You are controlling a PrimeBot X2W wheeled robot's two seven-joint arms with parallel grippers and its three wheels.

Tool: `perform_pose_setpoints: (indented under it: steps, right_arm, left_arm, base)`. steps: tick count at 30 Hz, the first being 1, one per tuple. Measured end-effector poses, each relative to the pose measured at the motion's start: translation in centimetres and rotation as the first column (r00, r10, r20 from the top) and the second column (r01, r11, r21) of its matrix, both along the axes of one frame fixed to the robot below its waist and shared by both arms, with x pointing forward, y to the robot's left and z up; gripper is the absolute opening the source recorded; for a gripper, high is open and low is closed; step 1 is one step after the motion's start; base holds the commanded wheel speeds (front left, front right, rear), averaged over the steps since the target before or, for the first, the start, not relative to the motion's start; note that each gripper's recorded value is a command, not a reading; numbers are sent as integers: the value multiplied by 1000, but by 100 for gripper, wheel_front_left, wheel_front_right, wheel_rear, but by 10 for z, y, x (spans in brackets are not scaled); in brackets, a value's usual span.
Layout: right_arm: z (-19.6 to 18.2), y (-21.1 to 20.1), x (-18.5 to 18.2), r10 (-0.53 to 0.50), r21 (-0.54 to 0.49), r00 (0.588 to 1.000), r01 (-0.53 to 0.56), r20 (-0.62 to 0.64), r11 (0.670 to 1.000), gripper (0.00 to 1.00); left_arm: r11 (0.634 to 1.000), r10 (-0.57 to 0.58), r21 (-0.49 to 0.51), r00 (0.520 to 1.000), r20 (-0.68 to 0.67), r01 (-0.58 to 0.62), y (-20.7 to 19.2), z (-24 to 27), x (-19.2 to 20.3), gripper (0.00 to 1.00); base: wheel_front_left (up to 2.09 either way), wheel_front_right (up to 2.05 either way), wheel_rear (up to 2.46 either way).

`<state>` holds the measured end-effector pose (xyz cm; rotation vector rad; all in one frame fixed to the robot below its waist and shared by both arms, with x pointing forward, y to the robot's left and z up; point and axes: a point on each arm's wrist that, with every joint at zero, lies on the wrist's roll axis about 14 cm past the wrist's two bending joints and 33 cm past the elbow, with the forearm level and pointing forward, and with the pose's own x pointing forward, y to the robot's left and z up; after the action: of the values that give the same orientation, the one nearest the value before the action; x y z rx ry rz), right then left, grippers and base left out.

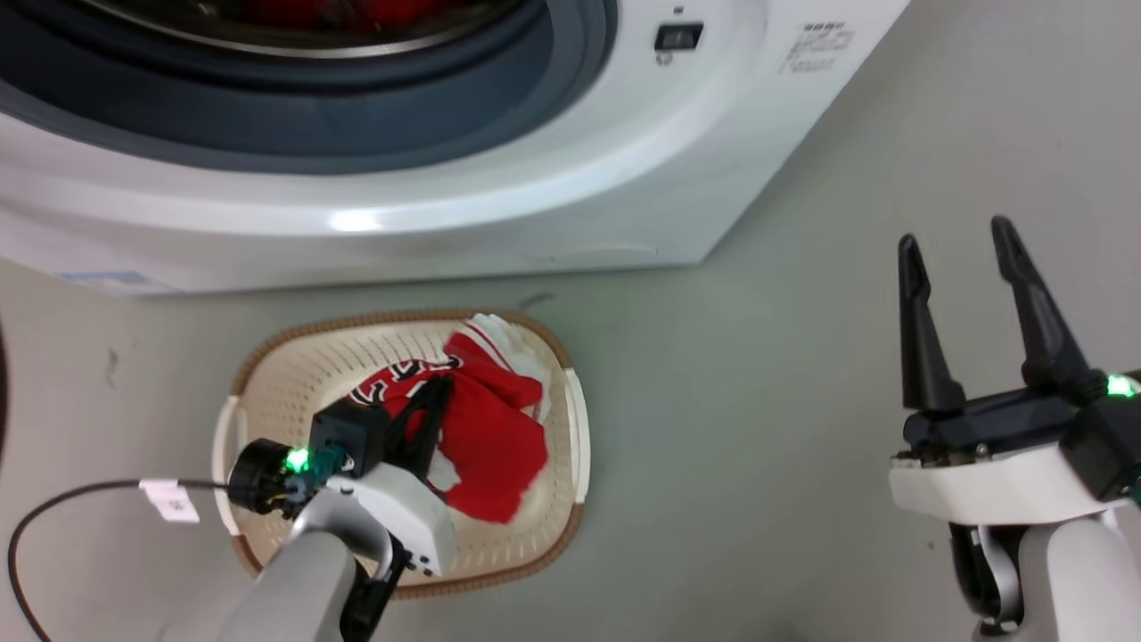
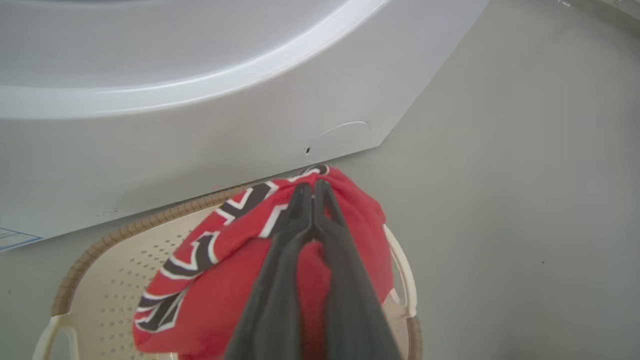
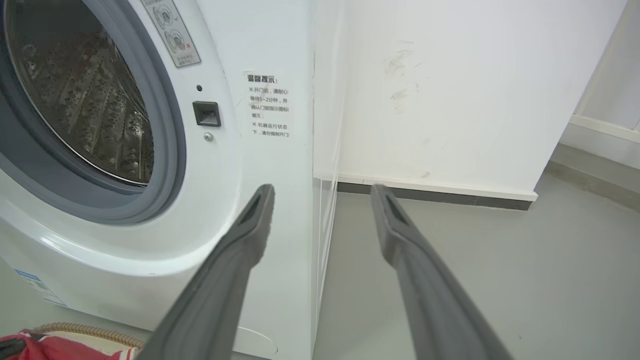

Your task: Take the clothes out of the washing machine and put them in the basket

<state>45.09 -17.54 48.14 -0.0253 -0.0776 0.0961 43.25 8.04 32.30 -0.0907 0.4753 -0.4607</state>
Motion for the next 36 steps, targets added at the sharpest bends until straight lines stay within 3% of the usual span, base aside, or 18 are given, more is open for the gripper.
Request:
perform_pose_setpoints:
  steps: [13, 22, 29, 30, 31, 36]
  right_arm:
    - [-63, -12, 30, -27, -28, 994, 24, -110, 999, 100]
    - [-103, -9, 41, -16, -33, 985, 10, -172, 999, 100]
    - [-118, -9, 44, -15, -35, 980, 8, -197, 999, 100]
    - [-118, -9, 44, -15, -35, 980, 8, -198, 999, 100]
    - [-118, -9, 43, -15, -35, 980, 8, -199, 999, 100]
    - [-108, -6, 43, -8, -29, 983, 3, -182, 1000, 100]
  left_arm:
    - [997, -27, 66, 953, -303, 49, -9, -127, 4, 0]
    - [983, 24, 168, 866, -499, 70, 14, -189, -14, 0]
    - [958, -9, 229, 813, -583, 175, 25, -212, -33, 0]
    - [953, -21, 234, 810, -586, 193, 25, -212, -35, 22]
    - [950, -29, 236, 811, -585, 205, 25, -212, -36, 100]
    - [951, -37, 234, 825, -565, 202, 21, -201, -35, 100]
  base:
    - [0, 0, 0]
    - [0, 0, 0]
    - [0, 0, 0]
    - [0, 0, 0]
    - [0, 0, 0]
    - [0, 0, 0]
